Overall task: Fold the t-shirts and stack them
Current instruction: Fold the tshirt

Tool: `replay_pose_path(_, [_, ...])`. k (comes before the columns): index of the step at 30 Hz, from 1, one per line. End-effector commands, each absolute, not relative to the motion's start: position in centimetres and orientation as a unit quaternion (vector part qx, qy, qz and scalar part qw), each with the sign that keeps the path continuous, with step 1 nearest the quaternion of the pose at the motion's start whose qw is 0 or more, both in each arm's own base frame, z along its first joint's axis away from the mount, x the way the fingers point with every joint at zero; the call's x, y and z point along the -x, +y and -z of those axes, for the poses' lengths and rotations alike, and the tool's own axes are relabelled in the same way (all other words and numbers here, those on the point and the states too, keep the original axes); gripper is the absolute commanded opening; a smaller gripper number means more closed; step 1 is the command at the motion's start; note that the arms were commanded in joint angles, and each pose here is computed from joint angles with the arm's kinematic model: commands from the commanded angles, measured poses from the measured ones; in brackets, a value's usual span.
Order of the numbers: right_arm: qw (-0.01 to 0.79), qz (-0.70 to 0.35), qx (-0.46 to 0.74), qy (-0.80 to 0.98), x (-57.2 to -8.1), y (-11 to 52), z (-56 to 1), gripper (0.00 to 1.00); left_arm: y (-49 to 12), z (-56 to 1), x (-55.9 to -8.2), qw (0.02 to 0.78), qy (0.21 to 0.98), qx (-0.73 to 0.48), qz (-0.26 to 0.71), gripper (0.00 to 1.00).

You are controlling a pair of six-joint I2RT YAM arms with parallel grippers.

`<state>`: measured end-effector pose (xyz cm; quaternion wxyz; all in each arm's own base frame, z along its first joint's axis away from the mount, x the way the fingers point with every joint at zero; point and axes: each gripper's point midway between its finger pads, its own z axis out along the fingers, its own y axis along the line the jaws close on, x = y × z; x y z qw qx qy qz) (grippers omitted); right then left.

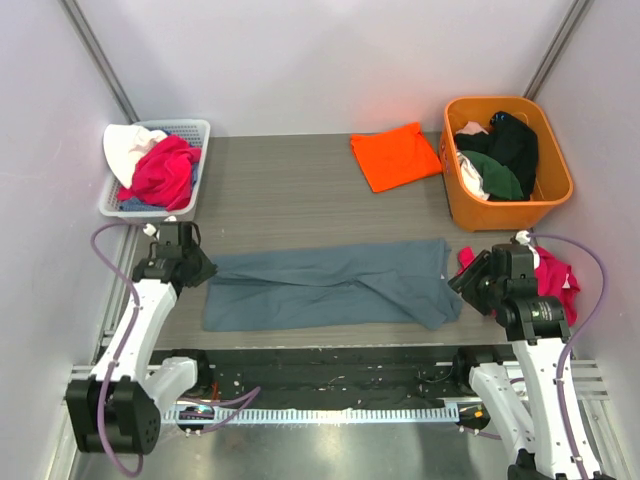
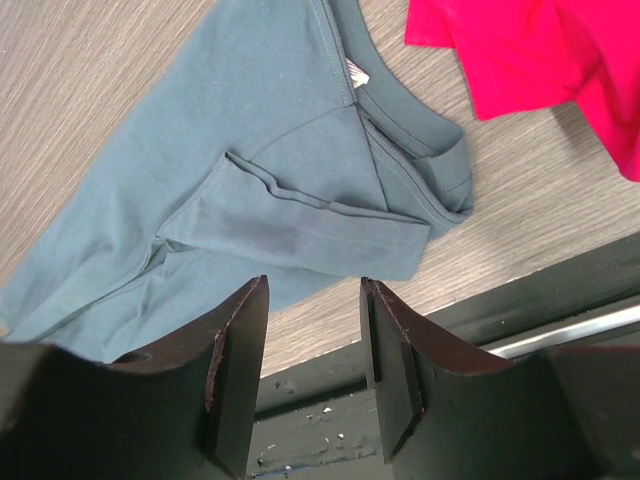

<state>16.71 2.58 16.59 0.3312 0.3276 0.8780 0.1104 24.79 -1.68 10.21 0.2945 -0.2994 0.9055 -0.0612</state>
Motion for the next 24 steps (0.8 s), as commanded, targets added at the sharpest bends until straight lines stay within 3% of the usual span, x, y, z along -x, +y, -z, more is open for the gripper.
replay_pose_path(1, [0.357, -0.119, -0.325, 0.868, -18.3, 2.5, -17.9, 0.49, -0.9, -11.0, -23.5, 0.310, 0.891, 0.328, 0.052, 0.27])
replay_pose_path(8, [0.368, -0.128, -0.323, 0.863, -19.7, 2.8, -18.6, 0.49, -0.2, -12.3, -23.2, 0.327, 0.876, 0.351, 0.042, 0.34])
replay_pose_path(9, [0.368, -0.128, -0.323, 0.863, -19.8, 2.8, -18.5, 0.50, -0.2, -12.4, -23.2, 0.327, 0.875, 0.354, 0.041, 0.46])
replay_pose_path(13, [0.362, -0.130, -0.319, 0.866, -20.7, 3.0, -17.7, 0.49, -0.5, -12.7, -24.9, 0.344, 0.871, 0.345, 0.056, 0.57])
replay_pose_path(24, [0.351, -0.125, -0.302, 0.878, -26.0, 3.4, -15.5, 0.50, -0.8, -9.1, -30.8, 0.310, 0.889, 0.335, 0.046, 0.50])
